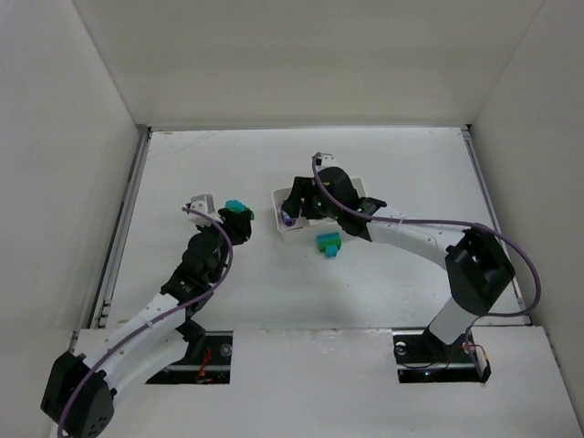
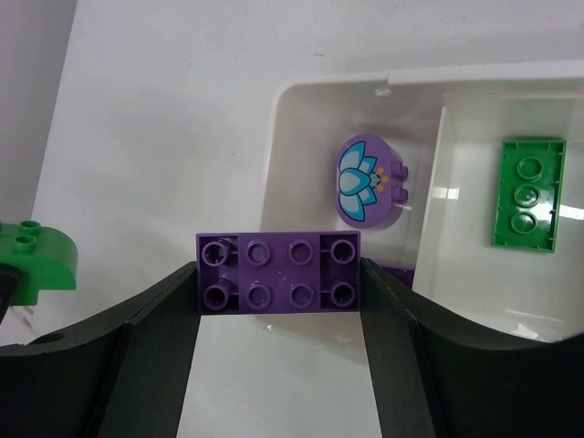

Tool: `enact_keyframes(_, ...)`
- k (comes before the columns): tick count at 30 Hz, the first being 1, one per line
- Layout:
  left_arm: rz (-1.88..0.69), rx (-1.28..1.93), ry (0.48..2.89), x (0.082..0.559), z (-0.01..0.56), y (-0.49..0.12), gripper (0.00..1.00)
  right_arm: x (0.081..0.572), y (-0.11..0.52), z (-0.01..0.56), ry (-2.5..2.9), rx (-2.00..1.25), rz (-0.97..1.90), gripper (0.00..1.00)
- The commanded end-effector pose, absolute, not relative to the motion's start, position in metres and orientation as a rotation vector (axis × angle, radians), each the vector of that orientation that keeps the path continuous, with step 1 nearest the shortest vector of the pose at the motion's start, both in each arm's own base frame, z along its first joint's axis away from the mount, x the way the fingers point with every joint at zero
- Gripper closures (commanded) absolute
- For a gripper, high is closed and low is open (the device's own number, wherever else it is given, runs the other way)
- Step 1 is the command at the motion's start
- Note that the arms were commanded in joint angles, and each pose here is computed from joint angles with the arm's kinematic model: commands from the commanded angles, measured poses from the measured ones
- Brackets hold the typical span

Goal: Sort the legos into containers by color

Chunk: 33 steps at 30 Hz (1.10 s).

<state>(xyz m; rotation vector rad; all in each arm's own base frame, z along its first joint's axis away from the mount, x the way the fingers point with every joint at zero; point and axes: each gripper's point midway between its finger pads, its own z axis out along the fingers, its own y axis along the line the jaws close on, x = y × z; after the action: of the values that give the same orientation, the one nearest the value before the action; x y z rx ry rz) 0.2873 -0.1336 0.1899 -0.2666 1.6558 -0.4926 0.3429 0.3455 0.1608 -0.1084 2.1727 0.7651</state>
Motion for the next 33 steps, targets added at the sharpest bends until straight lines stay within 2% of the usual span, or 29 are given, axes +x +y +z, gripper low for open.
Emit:
enact_keyframes(1,-0.754,-0.239,1.608,0.280,0.222,-0.157,0.75,0.356,0.363,0.183,2.087,-0.127,0.794,0.41)
enact_keyframes(7,-0.879,-0.169,1.630,0.268,0.225,-0.178,0.75,0.362,0.370,0.172,2.101,-0.137,0.772,0.40)
enact_keyframes(17,-0.842,-0.188,1.643,0.274,0.227,-0.171,0.75,0.369,0.369,0.165,2.102,-0.138,0.727,0.39)
enact_keyframes(21,-0.851,-0.182,1.642,0.272,0.228,-0.174,0.75,0.370,0.367,0.159,2.112,-0.134,0.708,0.34)
enact_keyframes(29,-0.867,-0.177,1.640,0.269,0.231,-0.175,0.75,0.368,0.365,0.163,2.101,-0.127,0.699,0.14)
enact_keyframes(33,-0.877,-0.167,1.654,0.266,0.227,-0.180,0.75,0.362,0.361,0.167,2.096,-0.130,0.697,0.10)
